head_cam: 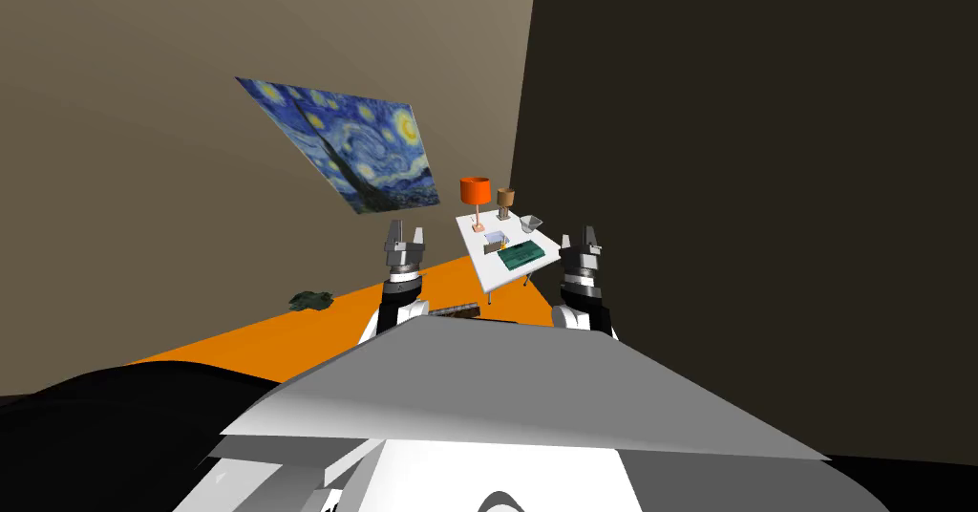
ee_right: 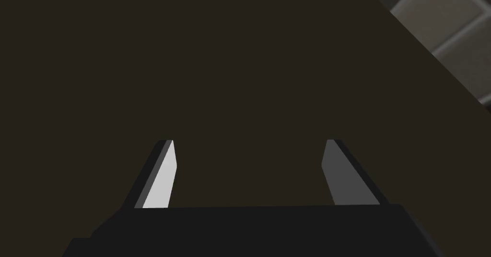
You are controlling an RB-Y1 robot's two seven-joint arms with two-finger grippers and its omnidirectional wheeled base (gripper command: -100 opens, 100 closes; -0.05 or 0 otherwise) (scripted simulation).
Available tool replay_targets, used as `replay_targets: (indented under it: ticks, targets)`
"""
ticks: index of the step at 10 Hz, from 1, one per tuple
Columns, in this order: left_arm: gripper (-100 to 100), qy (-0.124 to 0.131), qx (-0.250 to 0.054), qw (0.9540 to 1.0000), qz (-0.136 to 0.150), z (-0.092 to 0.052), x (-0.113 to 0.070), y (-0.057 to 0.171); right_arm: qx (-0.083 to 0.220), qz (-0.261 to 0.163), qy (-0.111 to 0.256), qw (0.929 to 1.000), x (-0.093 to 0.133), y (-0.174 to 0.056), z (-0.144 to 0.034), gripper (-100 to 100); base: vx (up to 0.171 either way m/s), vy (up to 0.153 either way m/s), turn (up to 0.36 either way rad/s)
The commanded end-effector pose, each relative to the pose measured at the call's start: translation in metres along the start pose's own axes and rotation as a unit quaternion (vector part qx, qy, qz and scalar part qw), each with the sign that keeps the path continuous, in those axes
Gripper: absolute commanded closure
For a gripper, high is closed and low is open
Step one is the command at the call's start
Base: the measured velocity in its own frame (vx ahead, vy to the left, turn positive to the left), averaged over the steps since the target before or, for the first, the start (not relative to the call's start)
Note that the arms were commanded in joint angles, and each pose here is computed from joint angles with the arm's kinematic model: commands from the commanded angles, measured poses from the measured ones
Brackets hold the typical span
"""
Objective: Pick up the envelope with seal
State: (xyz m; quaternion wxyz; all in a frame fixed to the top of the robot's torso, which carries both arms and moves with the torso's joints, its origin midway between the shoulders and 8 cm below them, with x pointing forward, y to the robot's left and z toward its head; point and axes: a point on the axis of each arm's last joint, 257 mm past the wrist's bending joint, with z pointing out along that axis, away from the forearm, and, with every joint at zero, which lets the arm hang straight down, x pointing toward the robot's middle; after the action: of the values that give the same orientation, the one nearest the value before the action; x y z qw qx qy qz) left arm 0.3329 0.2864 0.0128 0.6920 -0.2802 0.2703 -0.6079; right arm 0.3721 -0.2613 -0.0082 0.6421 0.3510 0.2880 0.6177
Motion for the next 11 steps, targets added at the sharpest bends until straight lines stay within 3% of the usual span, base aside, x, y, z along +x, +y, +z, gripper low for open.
replay_targets:
  ticks: [1, 6, 9, 10, 11]
  targets:
    - [0, 0.000, 0.000, 1.0000, 0.000, 0.000, 0.000, 0.000, 0.002, -0.014, 0.015, 0.9998, 0.002, -0.003, -0.001, -100, -0.060, 0.020, 0.160]
    - [0, 0.000, 0.000, 1.0000, 0.000, 0.000, 0.000, 0.000, 0.012, -0.081, 0.081, 0.9934, 0.010, -0.021, -0.008, -100, -0.097, 0.038, 0.222]
    - [0, 0.000, 0.000, 1.0000, 0.000, 0.000, 0.000, 0.000, 0.019, -0.129, 0.126, 0.9835, 0.012, -0.036, -0.016, -100, -0.055, 0.020, 0.268]
    - [0, 0.000, 0.000, 1.0000, 0.000, 0.000, 0.000, 0.000, 0.023, -0.152, 0.146, 0.9773, 0.012, -0.044, -0.020, -100, -0.047, 0.027, 0.242]
    - [0, 0.000, 0.000, 1.0000, 0.000, 0.000, 0.000, 0.000, 0.023, -0.155, 0.151, 0.9761, 0.013, -0.045, -0.021, -100, -0.038, 0.022, 0.182]
